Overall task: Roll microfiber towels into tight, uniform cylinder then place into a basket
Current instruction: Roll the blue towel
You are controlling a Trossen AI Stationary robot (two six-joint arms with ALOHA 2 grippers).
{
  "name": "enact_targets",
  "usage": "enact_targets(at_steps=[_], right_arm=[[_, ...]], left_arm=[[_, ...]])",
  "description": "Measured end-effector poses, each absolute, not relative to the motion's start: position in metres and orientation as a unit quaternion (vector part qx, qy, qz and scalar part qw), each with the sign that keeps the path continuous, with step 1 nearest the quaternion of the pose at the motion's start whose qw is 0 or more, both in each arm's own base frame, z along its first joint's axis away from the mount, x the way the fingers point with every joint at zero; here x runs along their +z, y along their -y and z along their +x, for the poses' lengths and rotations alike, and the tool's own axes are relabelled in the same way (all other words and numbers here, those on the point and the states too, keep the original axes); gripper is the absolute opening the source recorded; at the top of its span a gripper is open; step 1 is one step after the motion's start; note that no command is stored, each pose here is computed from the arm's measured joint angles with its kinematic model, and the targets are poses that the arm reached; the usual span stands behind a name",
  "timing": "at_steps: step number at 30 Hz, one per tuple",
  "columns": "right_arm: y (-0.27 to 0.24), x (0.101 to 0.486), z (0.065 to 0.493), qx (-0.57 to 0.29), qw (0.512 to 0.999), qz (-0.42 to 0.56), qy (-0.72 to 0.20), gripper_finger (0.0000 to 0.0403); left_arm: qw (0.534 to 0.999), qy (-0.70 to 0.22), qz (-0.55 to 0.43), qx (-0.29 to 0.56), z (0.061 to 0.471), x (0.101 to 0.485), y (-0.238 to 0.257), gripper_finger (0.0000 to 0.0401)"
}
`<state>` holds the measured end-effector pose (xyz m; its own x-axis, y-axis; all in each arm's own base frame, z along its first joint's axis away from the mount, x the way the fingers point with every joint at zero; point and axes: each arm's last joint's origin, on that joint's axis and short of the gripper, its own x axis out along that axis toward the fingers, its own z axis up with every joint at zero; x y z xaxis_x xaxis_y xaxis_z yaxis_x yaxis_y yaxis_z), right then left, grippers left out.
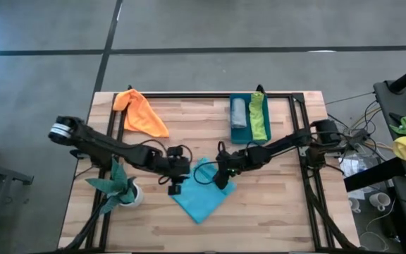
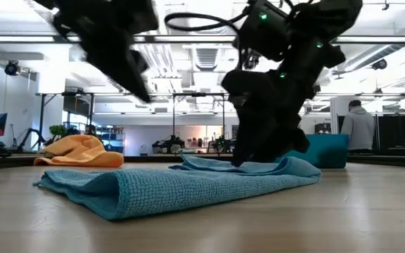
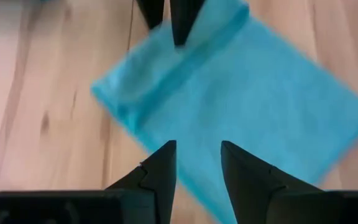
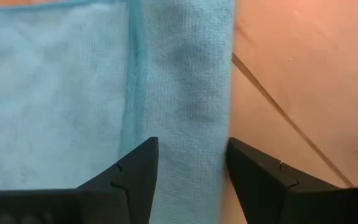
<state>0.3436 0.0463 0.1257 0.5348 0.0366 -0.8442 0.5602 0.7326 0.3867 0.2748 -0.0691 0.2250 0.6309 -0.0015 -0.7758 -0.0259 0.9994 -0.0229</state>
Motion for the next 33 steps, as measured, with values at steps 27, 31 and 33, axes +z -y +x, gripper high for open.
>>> enact_targets(at_steps=[27,31,33], right_arm=[[-0.030,0.161,0.357,-0.224,0.767,0.211,-0.563,0.0010],[-0.019,0.174,0.352,-0.265,0.743,0.144,-0.597,0.0009],[-0.018,0.178,0.353,-0.269,0.747,0.131,-0.594,0.0009]], left_arm=[[0.933,-0.340,-0.115,0.026,0.267,0.200,0.092,0.0111],[0.934,-0.336,-0.122,0.003,0.285,0.180,0.104,0.0111],[0.933,-0.339,-0.122,0.001,0.294,0.170,0.108,0.0111]])
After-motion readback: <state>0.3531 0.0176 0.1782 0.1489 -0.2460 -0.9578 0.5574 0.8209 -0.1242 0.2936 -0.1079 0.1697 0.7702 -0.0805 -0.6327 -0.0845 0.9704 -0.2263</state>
